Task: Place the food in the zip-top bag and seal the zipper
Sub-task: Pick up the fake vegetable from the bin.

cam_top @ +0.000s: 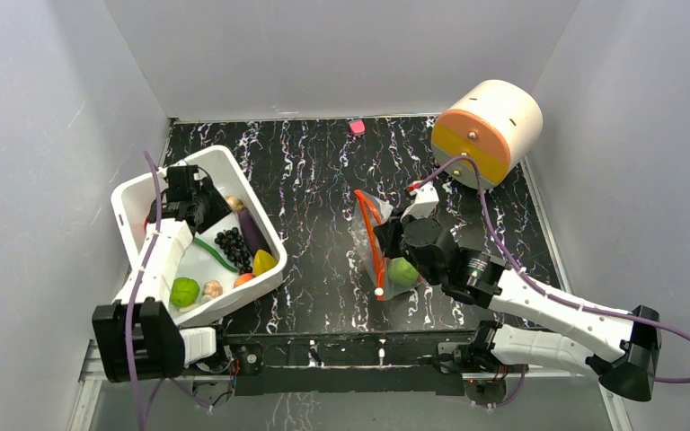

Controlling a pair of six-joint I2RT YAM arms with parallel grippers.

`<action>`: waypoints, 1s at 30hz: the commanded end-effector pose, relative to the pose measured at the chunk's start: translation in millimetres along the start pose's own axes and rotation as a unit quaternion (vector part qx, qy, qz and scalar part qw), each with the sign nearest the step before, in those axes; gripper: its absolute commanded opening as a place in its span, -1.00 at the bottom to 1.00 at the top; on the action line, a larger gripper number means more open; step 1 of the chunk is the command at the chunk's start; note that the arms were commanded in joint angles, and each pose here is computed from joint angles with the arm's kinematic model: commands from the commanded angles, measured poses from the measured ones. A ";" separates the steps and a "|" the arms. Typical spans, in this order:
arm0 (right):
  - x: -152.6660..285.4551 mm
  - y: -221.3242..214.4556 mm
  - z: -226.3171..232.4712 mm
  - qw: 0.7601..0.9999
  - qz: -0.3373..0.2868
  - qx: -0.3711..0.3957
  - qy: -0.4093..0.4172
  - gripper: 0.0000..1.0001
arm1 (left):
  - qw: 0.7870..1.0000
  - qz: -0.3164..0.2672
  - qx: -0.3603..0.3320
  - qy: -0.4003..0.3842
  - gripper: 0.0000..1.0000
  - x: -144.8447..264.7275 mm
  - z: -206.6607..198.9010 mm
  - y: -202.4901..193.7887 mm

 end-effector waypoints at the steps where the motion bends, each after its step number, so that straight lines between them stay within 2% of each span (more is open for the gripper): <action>1: 2.2 24.4 5.0 0.999 -0.047 -0.011 0.012 -1.00 | 0.998 -0.005 0.025 -0.063 -0.12 -23.9 -16.4 15.7; 11: 8.9 32.1 1.2 0.998 -0.060 -0.009 0.008 -1.00 | 0.994 0.053 0.041 -0.090 -0.20 -70.9 -21.6 -0.7; 15: 9.1 32.2 1.5 0.998 -0.060 -0.011 0.010 -1.00 | 0.992 0.075 0.038 -0.092 -0.01 -81.1 -21.4 -7.1; 18: 9.1 31.8 2.3 0.998 -0.060 -0.014 0.012 -1.00 | 0.990 0.099 0.031 -0.100 0.04 -87.8 -24.3 -11.5; 30: 9.6 31.0 4.9 0.998 -0.055 -0.018 0.021 -1.00 | 0.990 0.117 0.033 -0.069 -0.07 -105.8 -15.3 -18.5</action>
Point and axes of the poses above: each gripper's point midway between its finger pads, its own x axis back along the fingers, its own z axis along the line the jaws close on, y = z × x, the point moved 5 cm from there along x, back along the fingers, and after that the axes turned 14 degrees about x, right-handed, at the moved point
